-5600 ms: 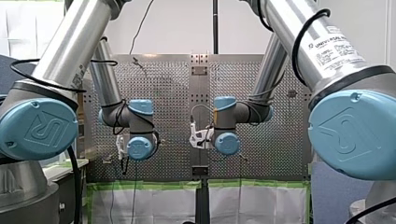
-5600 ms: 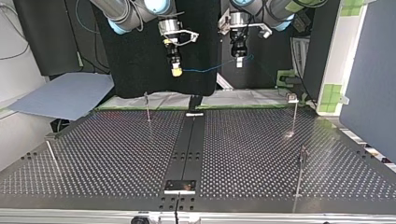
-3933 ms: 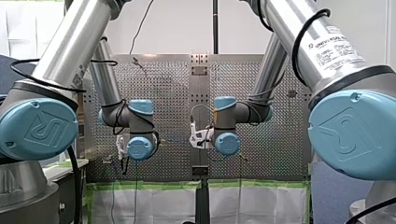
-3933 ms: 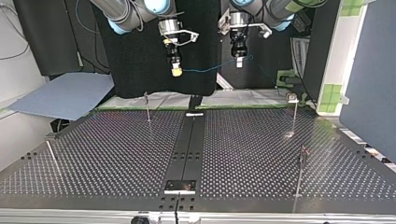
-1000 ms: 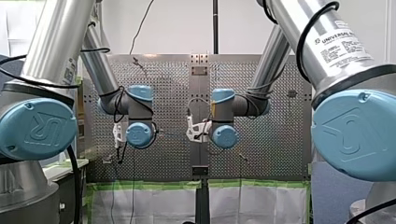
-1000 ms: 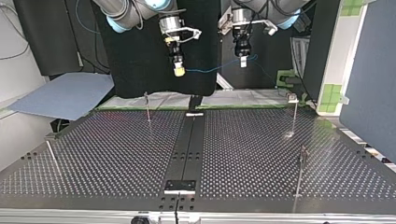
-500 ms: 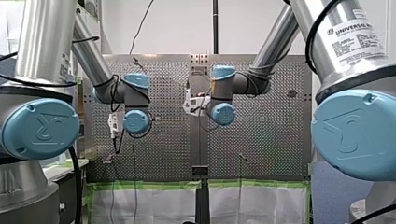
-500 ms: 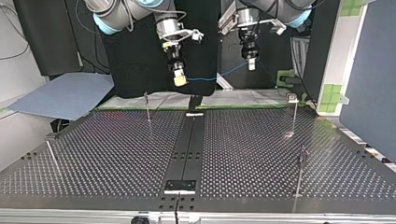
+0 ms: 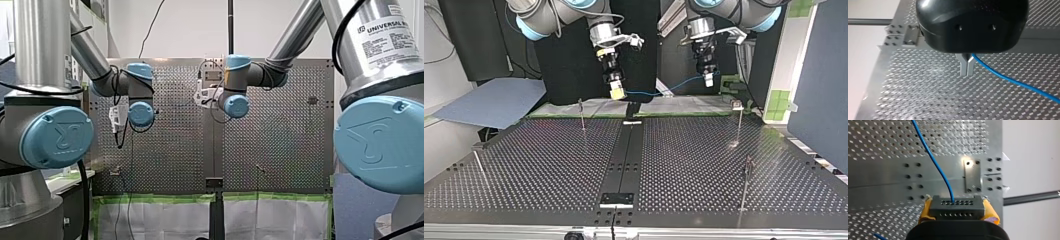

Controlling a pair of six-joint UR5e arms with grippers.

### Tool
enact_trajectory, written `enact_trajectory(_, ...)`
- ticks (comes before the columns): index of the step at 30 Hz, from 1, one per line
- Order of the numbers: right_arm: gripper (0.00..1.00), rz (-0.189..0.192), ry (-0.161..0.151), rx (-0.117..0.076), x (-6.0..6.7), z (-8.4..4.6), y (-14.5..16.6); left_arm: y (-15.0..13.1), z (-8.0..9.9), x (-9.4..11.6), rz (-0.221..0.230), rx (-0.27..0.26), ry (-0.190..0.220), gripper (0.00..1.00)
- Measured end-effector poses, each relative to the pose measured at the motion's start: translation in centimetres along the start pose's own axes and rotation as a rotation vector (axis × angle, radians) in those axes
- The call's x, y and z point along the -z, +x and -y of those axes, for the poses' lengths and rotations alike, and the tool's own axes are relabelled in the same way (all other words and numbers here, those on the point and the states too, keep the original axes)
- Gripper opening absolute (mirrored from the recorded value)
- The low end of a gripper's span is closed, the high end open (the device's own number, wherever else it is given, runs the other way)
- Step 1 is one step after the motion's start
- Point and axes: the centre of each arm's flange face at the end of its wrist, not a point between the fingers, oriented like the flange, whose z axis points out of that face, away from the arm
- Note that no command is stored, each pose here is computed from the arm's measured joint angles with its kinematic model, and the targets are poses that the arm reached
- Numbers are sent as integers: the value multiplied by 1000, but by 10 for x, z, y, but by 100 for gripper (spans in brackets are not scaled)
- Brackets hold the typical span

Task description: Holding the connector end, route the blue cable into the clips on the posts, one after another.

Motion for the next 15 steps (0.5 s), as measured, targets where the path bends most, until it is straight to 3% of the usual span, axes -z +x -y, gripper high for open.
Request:
enact_trajectory(2, 0, 18, 10, 7, -2, 3, -6, -11, -2, -8, 17, 9, -8, 0)
enact_trajectory(8, 0, 77, 48, 56, -13, 16, -25, -48, -11, -29, 68, 28, -53, 0)
enact_trajectory(15, 0, 88, 86, 72, -27, 38, -14, -76, -9, -39, 82, 21, -64, 0)
